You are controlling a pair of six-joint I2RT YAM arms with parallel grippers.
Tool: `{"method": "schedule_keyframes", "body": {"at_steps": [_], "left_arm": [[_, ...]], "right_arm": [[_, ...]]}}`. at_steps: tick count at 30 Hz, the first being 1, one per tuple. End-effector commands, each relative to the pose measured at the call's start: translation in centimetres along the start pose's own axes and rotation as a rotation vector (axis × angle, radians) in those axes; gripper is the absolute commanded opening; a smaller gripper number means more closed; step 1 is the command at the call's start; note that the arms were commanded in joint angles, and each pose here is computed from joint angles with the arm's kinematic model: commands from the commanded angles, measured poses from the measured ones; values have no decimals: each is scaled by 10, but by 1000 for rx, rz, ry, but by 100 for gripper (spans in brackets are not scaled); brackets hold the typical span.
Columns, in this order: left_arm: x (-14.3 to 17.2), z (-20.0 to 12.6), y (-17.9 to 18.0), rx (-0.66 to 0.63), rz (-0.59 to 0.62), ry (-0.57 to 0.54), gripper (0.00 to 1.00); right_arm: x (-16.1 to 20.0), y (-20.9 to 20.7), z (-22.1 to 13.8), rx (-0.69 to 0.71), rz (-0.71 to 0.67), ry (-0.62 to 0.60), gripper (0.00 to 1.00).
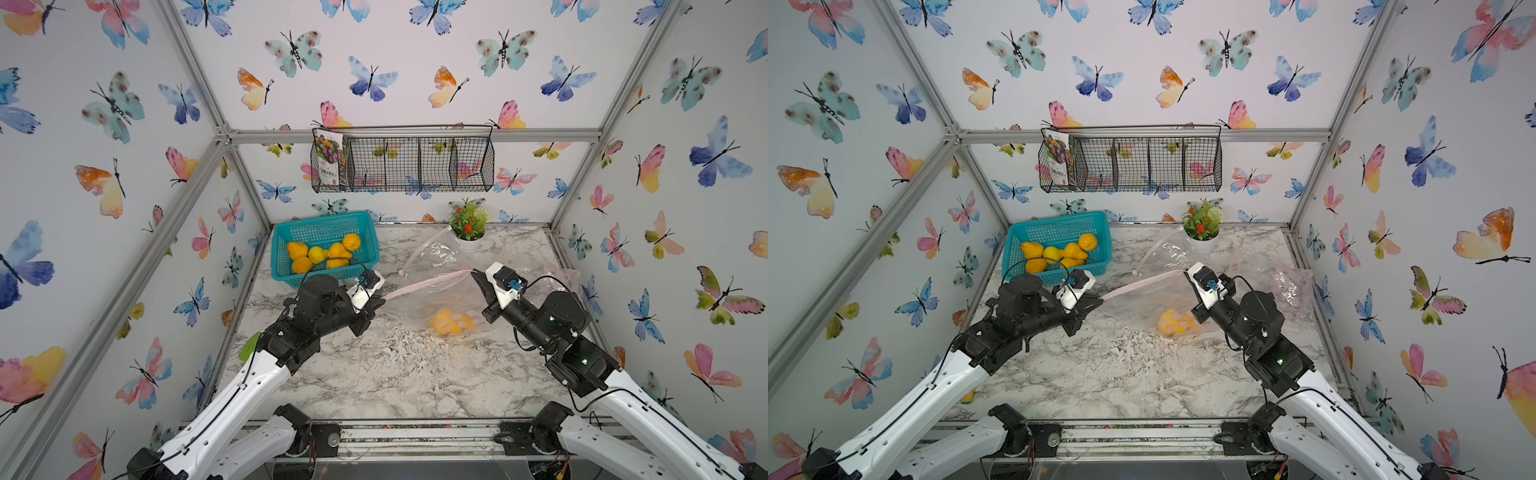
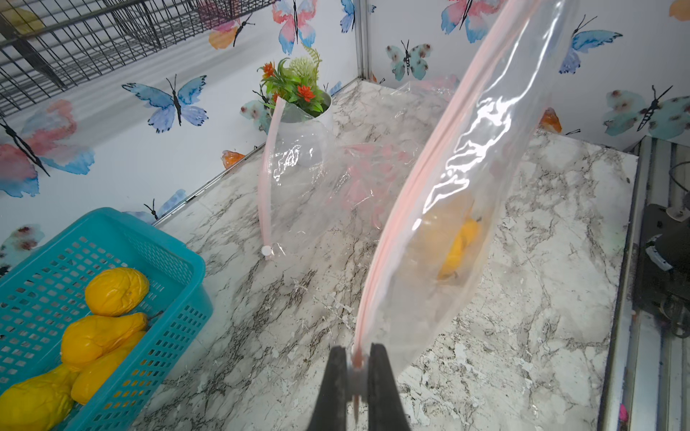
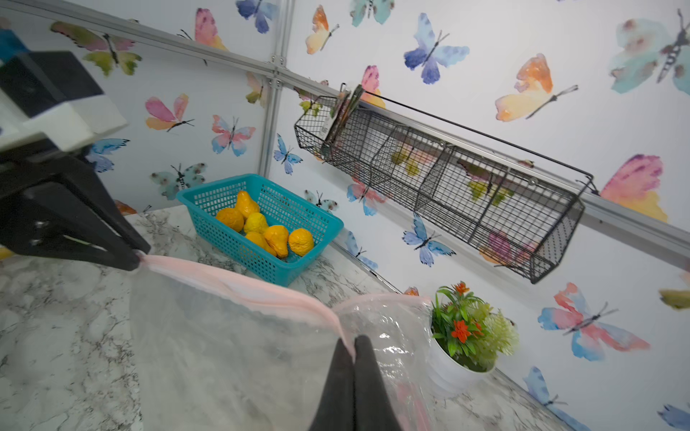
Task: Open the zip-top bag and take out the pear
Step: Open the zipper of the food storage bag at the center of the board.
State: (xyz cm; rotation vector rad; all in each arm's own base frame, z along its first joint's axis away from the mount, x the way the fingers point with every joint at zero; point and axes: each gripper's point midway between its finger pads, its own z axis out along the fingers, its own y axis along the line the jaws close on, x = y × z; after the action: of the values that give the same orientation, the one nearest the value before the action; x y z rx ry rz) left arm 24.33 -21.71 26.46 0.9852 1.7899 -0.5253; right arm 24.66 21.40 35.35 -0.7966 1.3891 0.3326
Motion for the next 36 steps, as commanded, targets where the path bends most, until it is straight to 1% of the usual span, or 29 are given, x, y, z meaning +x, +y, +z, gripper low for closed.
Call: {"method": "schedule_keyframes", "body": {"at_steps": [1,3,4,5,6,9,11,13,14,18,19,22,24,26,28,31,33,36], "left_arm": [[0,-1,-20,124,27,-28,0],[-7,0,-21,135,33,-48,0],[-8,0,-21,135,31,-49,0],[-11,0,-27,175,31,-61,0],[-12,0,-29,189,33,-64,0],[-14,0,-36,238,39,-68,0],[-14,-1,-40,259,46,-67,0],[-13,-2,-34,218,40,-57,0],[-13,-3,-27,176,37,-52,0],[-13,-15,15,-96,9,-28,0],[-16,-21,21,-140,8,-36,0],[-37,-43,41,-276,8,-103,0],[-55,-58,45,-317,29,-164,0],[-74,-72,46,-339,54,-216,0],[-91,-82,42,-329,89,-263,0],[-104,-87,21,-222,169,-310,0],[-100,-81,3,-121,217,-317,0],[-86,-70,-16,-3,224,-295,0]], "right_arm": [[-18,53,6,-330,-43,-87,2],[-13,72,11,-453,-14,-77,3],[-11,79,14,-492,6,-77,2],[-6,86,17,-530,24,-75,2],[-2,91,20,-559,43,-69,3],[12,100,29,-599,85,-40,3],[19,100,34,-596,90,-10,3],[25,90,40,-529,84,28,2],[26,81,42,-470,76,40,3],[21,29,37,-164,55,51,3],[16,19,32,-111,56,38,2],[-7,-14,15,63,49,-19,2],[-21,-29,6,136,46,-47,2],[-31,-39,1,181,44,-66,2],[-35,-42,-2,192,43,-75,3],[-25,-27,5,118,38,-60,3],[-9,-9,11,37,45,-34,2],[15,14,15,-59,84,-14,3]]}}
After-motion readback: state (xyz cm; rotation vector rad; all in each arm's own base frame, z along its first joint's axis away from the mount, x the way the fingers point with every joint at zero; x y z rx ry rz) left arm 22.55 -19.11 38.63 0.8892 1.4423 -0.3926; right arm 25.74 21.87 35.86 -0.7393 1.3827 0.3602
